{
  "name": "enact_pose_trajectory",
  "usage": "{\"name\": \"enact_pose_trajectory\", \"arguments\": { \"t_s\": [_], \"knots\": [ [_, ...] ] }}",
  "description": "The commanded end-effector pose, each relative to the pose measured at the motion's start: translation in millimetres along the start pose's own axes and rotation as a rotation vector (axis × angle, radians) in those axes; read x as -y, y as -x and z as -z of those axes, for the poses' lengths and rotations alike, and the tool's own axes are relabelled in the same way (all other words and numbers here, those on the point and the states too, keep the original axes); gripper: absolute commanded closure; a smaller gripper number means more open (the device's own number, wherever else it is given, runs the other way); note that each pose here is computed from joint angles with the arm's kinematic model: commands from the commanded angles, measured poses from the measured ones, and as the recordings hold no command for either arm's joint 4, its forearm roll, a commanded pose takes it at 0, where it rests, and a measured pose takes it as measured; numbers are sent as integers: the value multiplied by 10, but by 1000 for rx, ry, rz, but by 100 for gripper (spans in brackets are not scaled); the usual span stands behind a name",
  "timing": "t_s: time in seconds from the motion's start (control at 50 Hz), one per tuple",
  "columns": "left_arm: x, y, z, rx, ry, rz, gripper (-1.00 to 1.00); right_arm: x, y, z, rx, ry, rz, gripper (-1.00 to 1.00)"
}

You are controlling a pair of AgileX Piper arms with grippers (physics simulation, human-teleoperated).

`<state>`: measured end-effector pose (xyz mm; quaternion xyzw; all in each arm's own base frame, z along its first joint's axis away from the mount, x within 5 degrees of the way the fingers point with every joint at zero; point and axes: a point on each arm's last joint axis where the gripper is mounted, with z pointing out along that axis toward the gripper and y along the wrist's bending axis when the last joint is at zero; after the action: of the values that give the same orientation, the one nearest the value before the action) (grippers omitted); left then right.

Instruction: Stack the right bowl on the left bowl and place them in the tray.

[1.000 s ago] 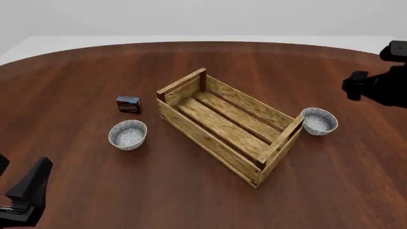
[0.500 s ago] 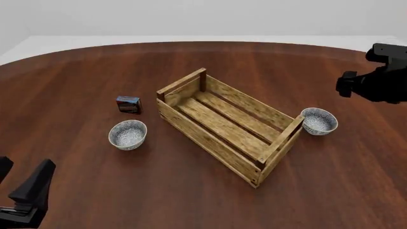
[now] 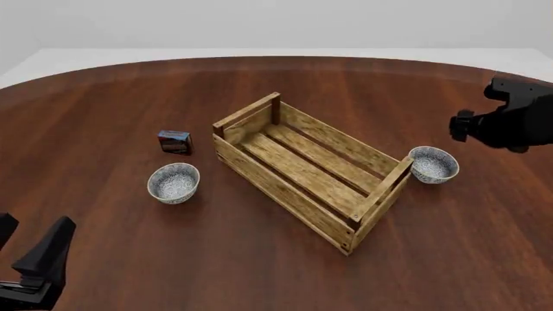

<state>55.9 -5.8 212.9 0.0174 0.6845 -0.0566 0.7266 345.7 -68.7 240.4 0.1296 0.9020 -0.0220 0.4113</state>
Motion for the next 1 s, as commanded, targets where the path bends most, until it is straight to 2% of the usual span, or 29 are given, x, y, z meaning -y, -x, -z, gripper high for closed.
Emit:
{"name": "enact_pose_trajectory", "arguments": {
  "t_s": [0.02,0.62,1.0],
  "knots": [
    [0,-2,1,-2,-1,-2,-100,75,-82,-262,-30,-16,-25,-100],
    [-3,29,4,6,8,-3,-100,150,-358,-850,-103,-33,-61,-100],
    [-1,47,7,10,6,-2,-100,92,-683,-1125,-154,-24,-66,-100]
  ]
}}
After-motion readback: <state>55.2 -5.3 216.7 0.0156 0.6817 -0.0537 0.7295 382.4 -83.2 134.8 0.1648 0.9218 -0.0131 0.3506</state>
